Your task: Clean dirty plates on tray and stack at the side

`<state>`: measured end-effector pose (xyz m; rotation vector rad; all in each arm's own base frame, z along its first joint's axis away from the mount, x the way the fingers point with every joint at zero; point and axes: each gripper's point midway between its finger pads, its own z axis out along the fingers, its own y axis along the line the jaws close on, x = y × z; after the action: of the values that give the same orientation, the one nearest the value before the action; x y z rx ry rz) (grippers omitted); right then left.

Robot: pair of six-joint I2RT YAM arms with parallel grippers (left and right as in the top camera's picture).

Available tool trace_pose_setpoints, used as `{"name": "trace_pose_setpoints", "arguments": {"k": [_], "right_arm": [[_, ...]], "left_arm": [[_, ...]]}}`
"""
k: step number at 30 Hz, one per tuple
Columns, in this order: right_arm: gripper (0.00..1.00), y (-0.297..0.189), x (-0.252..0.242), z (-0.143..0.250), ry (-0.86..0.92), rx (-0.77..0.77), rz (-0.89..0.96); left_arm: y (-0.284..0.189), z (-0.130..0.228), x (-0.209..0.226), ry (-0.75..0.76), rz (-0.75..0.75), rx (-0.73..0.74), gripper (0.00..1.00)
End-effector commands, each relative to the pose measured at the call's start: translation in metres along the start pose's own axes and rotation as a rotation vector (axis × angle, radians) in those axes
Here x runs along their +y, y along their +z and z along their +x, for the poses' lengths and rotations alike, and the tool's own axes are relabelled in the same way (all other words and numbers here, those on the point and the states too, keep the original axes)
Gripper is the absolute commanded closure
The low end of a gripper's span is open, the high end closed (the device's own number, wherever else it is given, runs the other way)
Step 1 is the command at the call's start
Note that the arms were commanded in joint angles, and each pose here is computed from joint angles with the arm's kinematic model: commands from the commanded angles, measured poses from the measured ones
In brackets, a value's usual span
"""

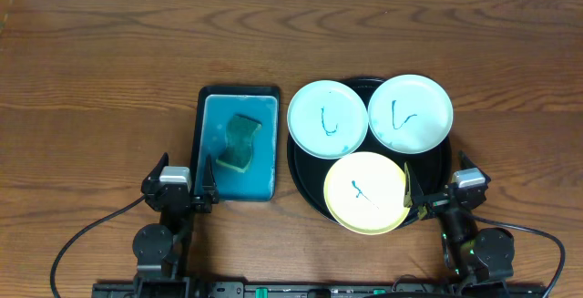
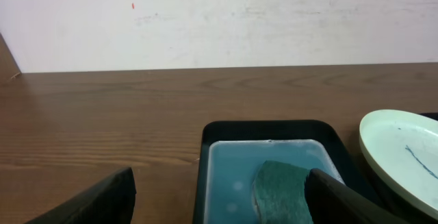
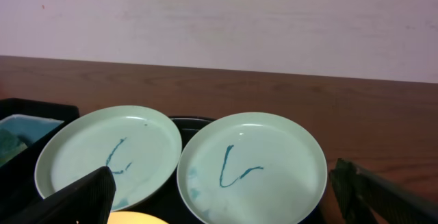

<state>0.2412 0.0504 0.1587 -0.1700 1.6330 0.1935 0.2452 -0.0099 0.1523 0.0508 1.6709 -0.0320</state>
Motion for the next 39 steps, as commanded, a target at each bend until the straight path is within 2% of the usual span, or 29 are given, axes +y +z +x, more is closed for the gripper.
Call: {"name": "trace_pose_setpoints", "arguments": {"k": [1, 4, 15, 28, 34, 39], "right_arm": [[0.01, 0.000, 0.003, -0.001, -0.008, -0.004, -0.010], [0.01, 0.000, 0.001, -0.001, -0.008, -0.004, 0.001], [0.01, 0.000, 0.000, 0.002, 0.099, 0.013, 0.006], [0.01, -0.015, -0.009, -0.008, 0.129, 0.167, 0.076], [0.01, -0.009, -0.009, -0.013, 0.134, 0.300, 0.085], [0.01, 0.002, -0.009, -0.022, 0.138, 0.469, 0.098]], "left_arm": [[0.000, 0.015, -0.004, 0.010, 0.024, 0.052, 0.20], [0.000, 0.014, -0.004, 0.005, 0.024, 0.049, 0.20], [-0.004, -0.005, -0.004, -0.159, 0.020, 0.048, 0.20], [-0.006, -0.022, -0.004, -0.181, 0.001, 0.332, 0.20], [-0.003, -0.029, -0.004, -0.189, -0.008, 0.507, 0.20], [-0.004, -0.036, -0.004, -0.195, -0.019, 0.659, 0.20]]}}
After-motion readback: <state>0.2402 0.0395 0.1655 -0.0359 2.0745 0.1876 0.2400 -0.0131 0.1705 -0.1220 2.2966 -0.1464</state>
